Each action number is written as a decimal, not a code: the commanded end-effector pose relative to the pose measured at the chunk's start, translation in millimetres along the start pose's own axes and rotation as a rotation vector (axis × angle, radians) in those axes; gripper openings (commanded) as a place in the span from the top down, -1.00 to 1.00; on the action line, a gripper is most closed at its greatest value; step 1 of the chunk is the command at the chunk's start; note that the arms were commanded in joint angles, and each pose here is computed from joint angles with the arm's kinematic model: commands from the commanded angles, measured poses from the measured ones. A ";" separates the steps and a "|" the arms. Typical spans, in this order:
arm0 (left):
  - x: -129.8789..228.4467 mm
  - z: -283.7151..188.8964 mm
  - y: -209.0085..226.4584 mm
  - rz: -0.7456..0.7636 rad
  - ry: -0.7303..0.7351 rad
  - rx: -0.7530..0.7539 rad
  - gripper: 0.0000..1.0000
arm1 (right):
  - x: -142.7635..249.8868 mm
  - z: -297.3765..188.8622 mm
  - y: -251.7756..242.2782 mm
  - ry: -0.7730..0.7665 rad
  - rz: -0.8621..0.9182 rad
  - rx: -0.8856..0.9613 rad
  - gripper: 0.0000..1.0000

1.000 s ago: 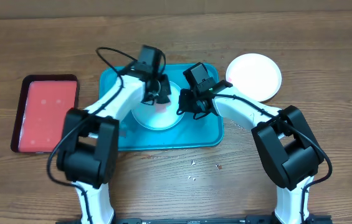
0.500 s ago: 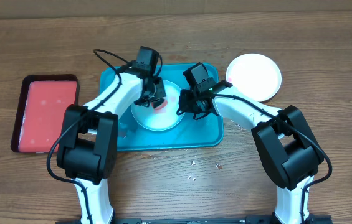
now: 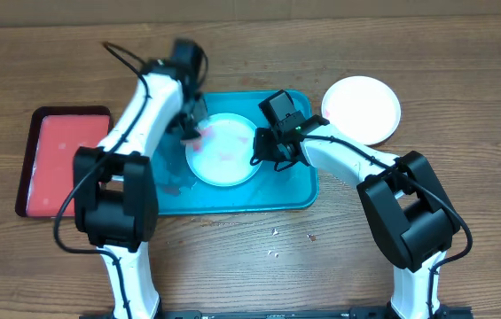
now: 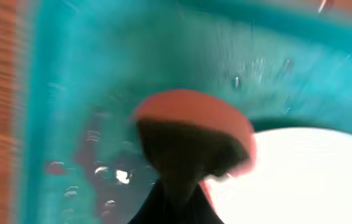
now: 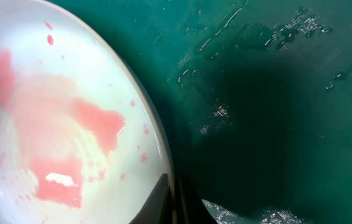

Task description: Clean dirty plates on tray and stack at the side

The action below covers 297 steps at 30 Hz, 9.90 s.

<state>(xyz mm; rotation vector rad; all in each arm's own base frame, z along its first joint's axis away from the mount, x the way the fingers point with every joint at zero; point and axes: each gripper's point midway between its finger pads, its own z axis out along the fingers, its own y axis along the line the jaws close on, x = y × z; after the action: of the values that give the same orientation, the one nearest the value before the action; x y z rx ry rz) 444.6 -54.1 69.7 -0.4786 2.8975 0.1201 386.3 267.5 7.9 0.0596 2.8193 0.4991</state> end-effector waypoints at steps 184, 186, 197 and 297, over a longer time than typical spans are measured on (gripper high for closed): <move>-48.0 -91.7 276.3 -0.737 -0.130 -0.015 -1.00 | 40.5 -277.6 -152.8 -0.148 0.186 0.092 -1.00; -48.0 -91.7 276.3 -0.737 -0.130 -0.015 -1.00 | 41.6 -275.6 -152.9 -0.204 0.169 0.076 -1.00; -48.0 -91.7 276.3 -0.737 -0.130 -0.015 -1.00 | 46.5 -283.0 -145.9 -0.781 -0.026 -0.072 -1.00; 10.0 -192.9 167.7 -0.160 -0.353 0.121 -1.00 | 68.5 -272.5 -193.1 -1.260 -0.133 0.101 -1.00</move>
<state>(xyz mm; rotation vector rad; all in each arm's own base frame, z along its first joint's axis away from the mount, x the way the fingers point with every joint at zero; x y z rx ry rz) 363.6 104.7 254.0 -0.8590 2.4722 -0.0175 246.5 2.6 170.7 0.1452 1.5979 0.1711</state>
